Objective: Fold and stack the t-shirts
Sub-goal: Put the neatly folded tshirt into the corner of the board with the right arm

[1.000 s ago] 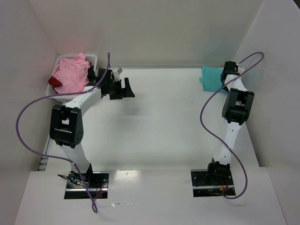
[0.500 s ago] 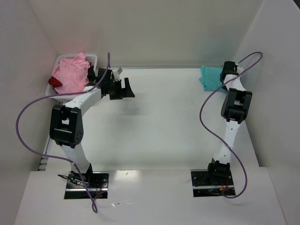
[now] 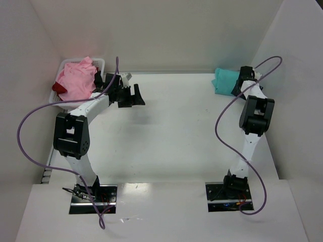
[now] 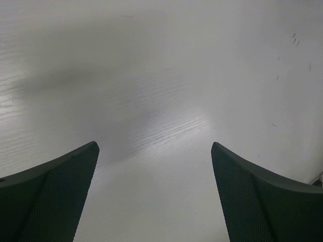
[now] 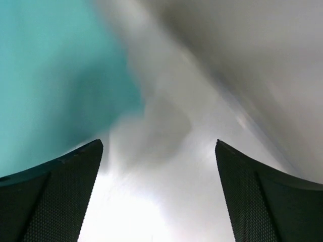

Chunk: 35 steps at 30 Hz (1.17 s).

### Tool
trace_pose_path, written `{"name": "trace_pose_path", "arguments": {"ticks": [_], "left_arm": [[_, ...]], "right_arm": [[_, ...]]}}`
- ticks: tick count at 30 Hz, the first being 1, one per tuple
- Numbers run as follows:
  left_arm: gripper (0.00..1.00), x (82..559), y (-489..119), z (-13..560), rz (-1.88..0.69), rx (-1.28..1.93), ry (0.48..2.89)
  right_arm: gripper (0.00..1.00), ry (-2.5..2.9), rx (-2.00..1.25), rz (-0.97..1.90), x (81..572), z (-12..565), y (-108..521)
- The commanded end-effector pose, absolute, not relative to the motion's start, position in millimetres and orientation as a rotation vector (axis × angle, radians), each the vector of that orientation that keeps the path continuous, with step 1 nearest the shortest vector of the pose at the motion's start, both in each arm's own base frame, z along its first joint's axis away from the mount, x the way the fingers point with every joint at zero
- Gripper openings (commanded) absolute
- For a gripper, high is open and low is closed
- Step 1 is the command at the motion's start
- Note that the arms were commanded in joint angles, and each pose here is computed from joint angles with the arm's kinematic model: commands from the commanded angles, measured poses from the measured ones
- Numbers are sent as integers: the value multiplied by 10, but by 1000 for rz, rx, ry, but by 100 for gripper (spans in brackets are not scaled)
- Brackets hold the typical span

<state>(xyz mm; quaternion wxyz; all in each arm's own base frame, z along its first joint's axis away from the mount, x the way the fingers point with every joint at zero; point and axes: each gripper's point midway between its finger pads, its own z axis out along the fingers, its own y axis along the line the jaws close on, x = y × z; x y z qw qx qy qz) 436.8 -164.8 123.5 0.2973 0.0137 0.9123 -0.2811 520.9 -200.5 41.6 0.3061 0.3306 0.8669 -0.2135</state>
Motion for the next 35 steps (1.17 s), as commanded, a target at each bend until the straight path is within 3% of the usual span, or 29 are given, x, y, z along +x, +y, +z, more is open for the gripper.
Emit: {"name": "trace_pose_path", "arguments": {"ticks": [1, 7, 14, 23, 35], "left_arm": [[100, 4382, -1613, 1496, -737, 68, 2358], [100, 4358, -1591, 1799, -721, 91, 2292], [100, 4228, -1490, 2177, -667, 85, 2202], [100, 3812, -1107, 2483, -469, -5, 2140], [100, 3489, -1021, 2528, -470, -86, 2140]], "right_arm": [[100, 2116, 716, -371, 5266, 1635, -1391], [100, 2033, 543, -154, 4958, 2589, -656], [100, 1978, 490, 132, 4402, 3012, -222], [100, 2052, 378, 466, 3673, 2532, 534], [100, 2128, 360, 350, 3494, 2222, 563]]}}
